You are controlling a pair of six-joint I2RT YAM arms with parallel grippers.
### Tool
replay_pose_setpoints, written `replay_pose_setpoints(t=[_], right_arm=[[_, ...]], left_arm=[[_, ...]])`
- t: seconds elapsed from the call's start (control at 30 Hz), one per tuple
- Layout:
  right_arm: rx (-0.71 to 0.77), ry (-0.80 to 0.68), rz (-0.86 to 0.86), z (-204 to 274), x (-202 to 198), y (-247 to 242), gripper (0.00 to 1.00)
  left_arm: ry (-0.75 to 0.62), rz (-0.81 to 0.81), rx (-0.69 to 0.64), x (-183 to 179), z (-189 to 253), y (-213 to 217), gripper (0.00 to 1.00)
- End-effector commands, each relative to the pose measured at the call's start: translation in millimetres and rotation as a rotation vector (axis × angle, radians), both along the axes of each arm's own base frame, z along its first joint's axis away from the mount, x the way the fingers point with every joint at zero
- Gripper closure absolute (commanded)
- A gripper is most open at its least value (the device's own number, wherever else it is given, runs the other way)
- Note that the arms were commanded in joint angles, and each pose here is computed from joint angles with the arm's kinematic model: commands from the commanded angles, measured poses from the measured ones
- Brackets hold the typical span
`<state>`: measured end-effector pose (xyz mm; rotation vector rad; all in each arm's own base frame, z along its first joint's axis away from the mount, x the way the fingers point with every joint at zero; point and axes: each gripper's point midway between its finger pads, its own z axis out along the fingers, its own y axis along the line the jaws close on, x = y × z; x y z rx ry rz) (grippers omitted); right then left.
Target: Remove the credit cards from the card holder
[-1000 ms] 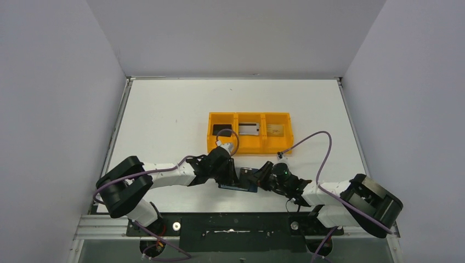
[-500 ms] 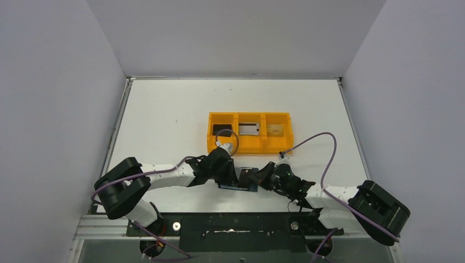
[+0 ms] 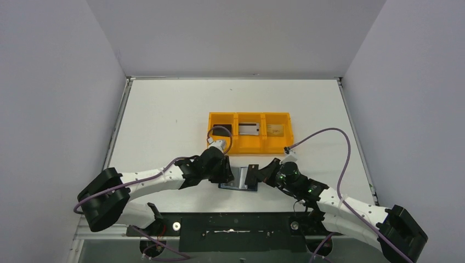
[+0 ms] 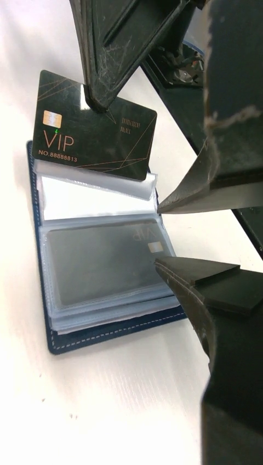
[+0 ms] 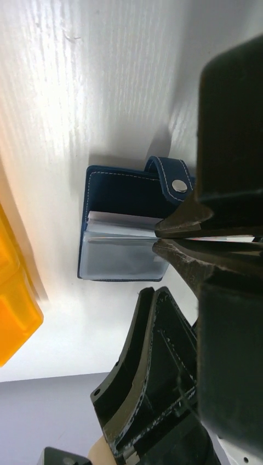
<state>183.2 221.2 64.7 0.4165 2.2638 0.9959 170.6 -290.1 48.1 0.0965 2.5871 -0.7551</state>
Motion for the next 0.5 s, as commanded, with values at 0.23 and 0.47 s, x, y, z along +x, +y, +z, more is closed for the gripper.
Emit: replay_pose_setpoints(t=[0.23, 0.47], right_arm=[[-0.129, -0.35, 0.069, 75.2, 36.1, 6.3, 1.0], [-0.391, -0.608, 0.177, 117.3, 59.4, 26.8, 1.0]], left_arm=[[-0.19, 0.247, 0.016, 57.3, 66.3, 73.5, 0.35], [-0.268, 0.435, 0.07, 82.2, 100.0, 149.7, 0.14]])
